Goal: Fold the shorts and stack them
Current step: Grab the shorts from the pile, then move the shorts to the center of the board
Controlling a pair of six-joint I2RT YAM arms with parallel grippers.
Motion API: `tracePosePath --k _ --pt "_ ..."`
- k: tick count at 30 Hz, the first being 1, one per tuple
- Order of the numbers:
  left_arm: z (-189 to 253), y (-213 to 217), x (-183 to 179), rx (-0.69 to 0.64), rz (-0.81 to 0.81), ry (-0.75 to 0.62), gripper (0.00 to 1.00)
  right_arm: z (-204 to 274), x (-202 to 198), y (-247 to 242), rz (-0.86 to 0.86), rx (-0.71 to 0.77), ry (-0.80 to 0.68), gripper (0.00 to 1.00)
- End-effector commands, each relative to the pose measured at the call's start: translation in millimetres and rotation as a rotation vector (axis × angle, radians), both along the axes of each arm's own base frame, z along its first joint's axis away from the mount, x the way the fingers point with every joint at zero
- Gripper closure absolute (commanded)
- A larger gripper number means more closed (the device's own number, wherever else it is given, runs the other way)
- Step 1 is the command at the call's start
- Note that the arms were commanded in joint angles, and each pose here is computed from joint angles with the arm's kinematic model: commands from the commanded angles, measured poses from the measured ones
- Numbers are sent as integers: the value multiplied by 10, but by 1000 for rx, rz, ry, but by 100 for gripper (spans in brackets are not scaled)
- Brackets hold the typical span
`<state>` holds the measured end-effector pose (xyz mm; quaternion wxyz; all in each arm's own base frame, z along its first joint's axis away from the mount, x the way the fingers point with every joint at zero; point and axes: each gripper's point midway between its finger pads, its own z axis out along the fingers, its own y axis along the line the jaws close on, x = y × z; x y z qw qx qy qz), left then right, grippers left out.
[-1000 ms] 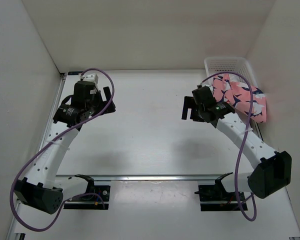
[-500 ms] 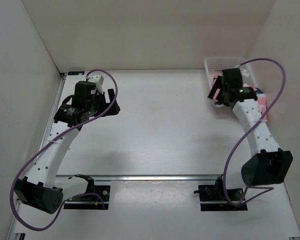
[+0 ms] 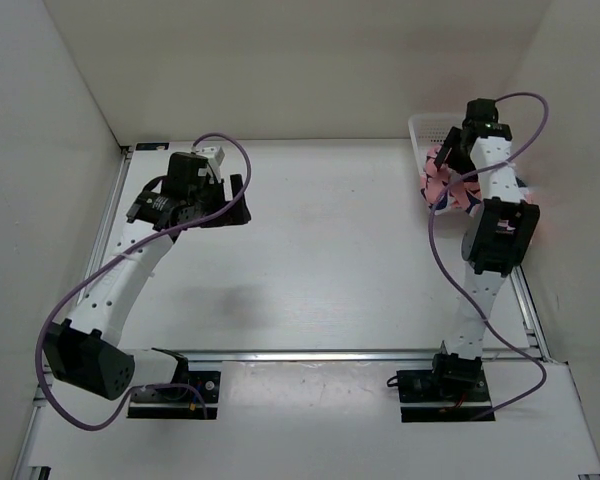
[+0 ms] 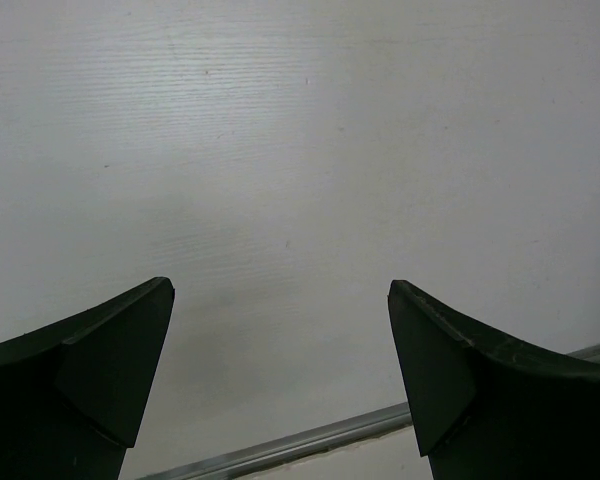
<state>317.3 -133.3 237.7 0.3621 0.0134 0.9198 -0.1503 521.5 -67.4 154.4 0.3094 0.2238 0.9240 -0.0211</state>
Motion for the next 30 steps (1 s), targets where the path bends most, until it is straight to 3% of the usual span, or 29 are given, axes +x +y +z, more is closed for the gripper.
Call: tracePosePath --k 1,3,4,6,8,13,22,26,30 --pt "263 -65 31 -19 -37 -71 0 86 197 -15 35 -10 -29 24" --pt "279 4 48 17 -22 -83 0 212 271 -43 28 -23 -66 39" --pt "260 34 39 29 -12 -76 0 213 272 -43 28 -23 -66 66" --pt "303 72 73 59 -12 -91 0 365 297 -46 28 -29 -105 89" --pt "347 92 77 69 -11 -101 0 517 295 -34 40 -32 -140 100" --pt "415 35 88 59 -45 -101 0 1326 56 196 109 -16 -300 100" --pt "805 158 116 43 25 -173 0 3414 -805 1935 646 96 -802 100" --pt "1001 434 99 28 128 -188 0 3894 -1397 2729 905 208 -952 100" --pt "1295 684 36 9 205 -234 0 3931 -1712 3127 1034 260 -984 100"
